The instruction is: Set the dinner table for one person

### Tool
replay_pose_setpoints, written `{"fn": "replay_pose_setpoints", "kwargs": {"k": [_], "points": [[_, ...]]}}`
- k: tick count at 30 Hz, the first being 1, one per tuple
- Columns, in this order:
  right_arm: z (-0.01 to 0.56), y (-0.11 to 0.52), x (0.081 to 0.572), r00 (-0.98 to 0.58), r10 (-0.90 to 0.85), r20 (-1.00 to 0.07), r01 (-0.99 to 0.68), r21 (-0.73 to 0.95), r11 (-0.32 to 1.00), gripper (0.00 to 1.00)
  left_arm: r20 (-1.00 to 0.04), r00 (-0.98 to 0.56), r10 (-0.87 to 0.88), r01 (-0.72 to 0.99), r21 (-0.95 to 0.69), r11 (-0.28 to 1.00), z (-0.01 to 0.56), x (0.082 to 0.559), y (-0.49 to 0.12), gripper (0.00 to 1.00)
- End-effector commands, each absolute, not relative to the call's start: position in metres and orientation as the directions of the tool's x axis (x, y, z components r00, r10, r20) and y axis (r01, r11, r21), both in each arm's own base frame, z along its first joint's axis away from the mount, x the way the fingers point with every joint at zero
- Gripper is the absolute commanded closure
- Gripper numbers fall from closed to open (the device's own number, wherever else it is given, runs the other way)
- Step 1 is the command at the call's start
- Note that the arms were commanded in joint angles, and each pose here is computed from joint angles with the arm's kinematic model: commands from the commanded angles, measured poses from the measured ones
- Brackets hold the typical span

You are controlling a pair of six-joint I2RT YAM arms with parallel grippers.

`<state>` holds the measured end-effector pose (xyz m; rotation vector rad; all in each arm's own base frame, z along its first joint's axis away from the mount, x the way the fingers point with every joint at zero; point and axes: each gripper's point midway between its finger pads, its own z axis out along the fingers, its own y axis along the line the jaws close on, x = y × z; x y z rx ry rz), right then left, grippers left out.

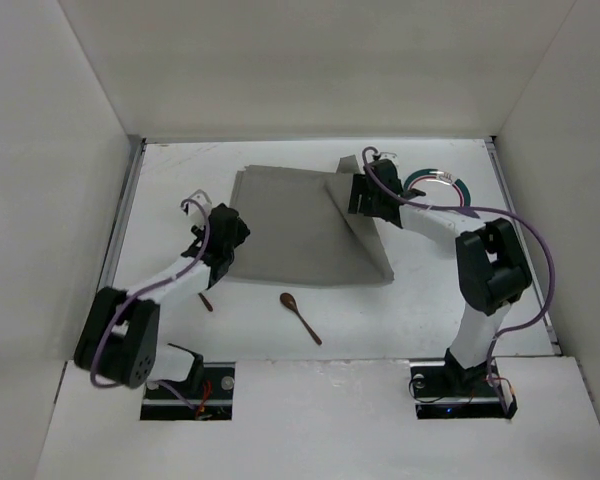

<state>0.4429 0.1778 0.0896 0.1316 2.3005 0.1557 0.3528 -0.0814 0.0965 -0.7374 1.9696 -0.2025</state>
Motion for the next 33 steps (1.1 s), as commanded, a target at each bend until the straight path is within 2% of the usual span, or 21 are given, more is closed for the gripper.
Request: {"fn": "replay_pose_setpoints", "kwargs": {"k": [1, 2, 3, 5, 7, 11, 17, 18, 20, 22, 26, 29, 33], "points": [[0.11, 0.183, 0.462, -0.652, 0.13, -0.747, 0.005, 0.167, 0.986, 0.23, -0.736, -0.325, -0.594, -0.36, -0.485, 0.797, 0.102, 0.39, -0.094, 0.52], [0.104, 0.184, 0.463, -0.664, 0.125, -0.737, 0.002, 0.166, 0.986, 0.29, -0.721, -0.339, -0.605, -0.366, -0.491, 0.791, 0.094, 0.397, -0.096, 0.53], [0.099, 0.187, 0.463, -0.678, 0.128, -0.724, -0.001, 0.176, 0.984, 0.45, -0.703, -0.353, -0.617, -0.374, -0.499, 0.782, 0.085, 0.403, -0.098, 0.55], [0.096, 0.188, 0.463, -0.686, 0.156, -0.711, 0.004, 0.211, 0.978, 0.7, -0.657, -0.37, -0.656, -0.408, -0.52, 0.751, 0.068, 0.405, -0.099, 0.56], [0.102, 0.183, 0.466, -0.67, 0.208, -0.712, 0.033, 0.251, 0.967, 0.86, -0.621, -0.376, -0.688, -0.455, -0.523, 0.721, 0.048, 0.401, -0.092, 0.58], [0.136, 0.149, 0.475, -0.559, 0.324, -0.763, 0.173, 0.275, 0.946, 0.94, -0.594, -0.347, -0.726, -0.537, -0.509, 0.673, 0.027, 0.385, -0.069, 0.62], [0.161, 0.093, 0.478, -0.416, 0.408, -0.813, 0.399, 0.239, 0.885, 0.9, -0.604, -0.27, -0.75, -0.609, -0.496, 0.619, 0.022, 0.36, -0.043, 0.63], [0.158, 0.093, 0.479, -0.415, 0.409, -0.813, 0.403, 0.239, 0.883, 0.85, -0.608, -0.259, -0.751, -0.614, -0.496, 0.614, 0.023, 0.356, -0.039, 0.63], [0.143, 0.101, 0.484, -0.46, 0.39, -0.797, 0.381, 0.22, 0.898, 0.61, -0.612, -0.235, -0.755, -0.618, -0.505, 0.602, 0.027, 0.351, -0.034, 0.63], [0.131, 0.105, 0.483, -0.485, 0.389, -0.783, 0.367, 0.221, 0.903, 0.44, -0.619, -0.208, -0.757, -0.61, -0.523, 0.595, 0.037, 0.348, -0.03, 0.61], [0.135, 0.105, 0.462, -0.465, 0.395, -0.792, 0.335, 0.256, 0.907, 0.35, -0.664, -0.226, -0.713, -0.523, -0.535, 0.664, 0.071, 0.344, -0.042, 0.58], [0.14, 0.114, 0.416, -0.451, 0.419, -0.788, 0.297, 0.311, 0.903, 0.35, -0.719, -0.268, -0.641, -0.488, -0.473, 0.734, 0.081, 0.327, -0.047, 0.57], [0.13, 0.119, 0.351, -0.438, 0.477, -0.762, 0.286, 0.385, 0.877, 0.34, -0.719, -0.295, -0.629, -0.538, -0.419, 0.731, 0.065, 0.29, -0.031, 0.53]]}}
